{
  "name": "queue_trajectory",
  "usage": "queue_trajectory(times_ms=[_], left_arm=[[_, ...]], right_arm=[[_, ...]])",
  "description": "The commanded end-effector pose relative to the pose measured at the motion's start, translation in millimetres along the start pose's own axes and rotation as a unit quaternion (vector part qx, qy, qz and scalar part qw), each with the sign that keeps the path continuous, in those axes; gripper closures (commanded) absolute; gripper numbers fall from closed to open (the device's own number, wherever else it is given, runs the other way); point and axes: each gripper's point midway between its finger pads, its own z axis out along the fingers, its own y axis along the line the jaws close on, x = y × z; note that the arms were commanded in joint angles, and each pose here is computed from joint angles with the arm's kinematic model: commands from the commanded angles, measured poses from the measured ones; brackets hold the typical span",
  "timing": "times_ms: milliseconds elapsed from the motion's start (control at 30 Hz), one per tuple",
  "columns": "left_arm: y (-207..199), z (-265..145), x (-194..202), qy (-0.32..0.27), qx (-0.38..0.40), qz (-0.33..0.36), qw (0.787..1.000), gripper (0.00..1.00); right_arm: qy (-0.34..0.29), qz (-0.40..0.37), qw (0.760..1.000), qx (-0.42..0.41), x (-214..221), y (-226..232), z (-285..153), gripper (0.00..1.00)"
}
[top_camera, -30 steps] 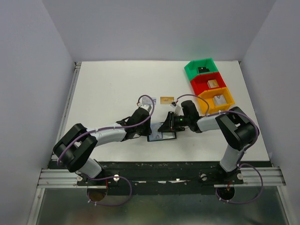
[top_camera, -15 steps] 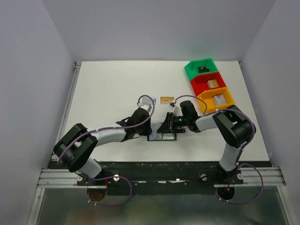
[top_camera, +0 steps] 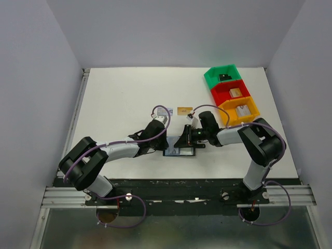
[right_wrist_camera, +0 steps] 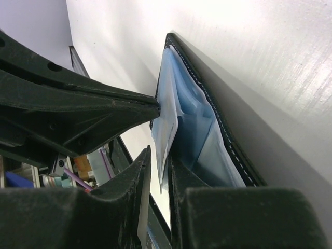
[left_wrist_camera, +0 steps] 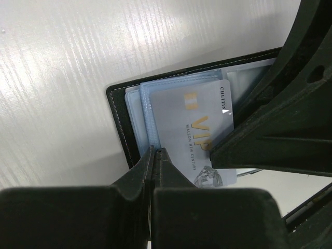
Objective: Take the credit cards out of the card holder
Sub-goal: Remove the credit card from the card holder.
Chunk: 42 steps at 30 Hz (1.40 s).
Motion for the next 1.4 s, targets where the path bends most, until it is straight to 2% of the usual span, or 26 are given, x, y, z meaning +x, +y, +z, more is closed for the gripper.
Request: queue_trajectory(times_ms=[0,567,1367], left_arm=[[20,-3,20,0.024,-0.036,-0.004,0.999,0.97],[24,-1,25,0.030,-0.040,-0.008,0.999,1.00],[27,-1,29,0.032,-0.040,-0.008,0.999,1.00]], right_arm=[[-0.007,-0.025,1.000,0.001,-2,11,-5,0.75],[-0.016,-0.038,0.999,0.008,-3,18,-16,0.77],[-0.022,-0.046,0.998,0.025,-5,17,-26,0.86]])
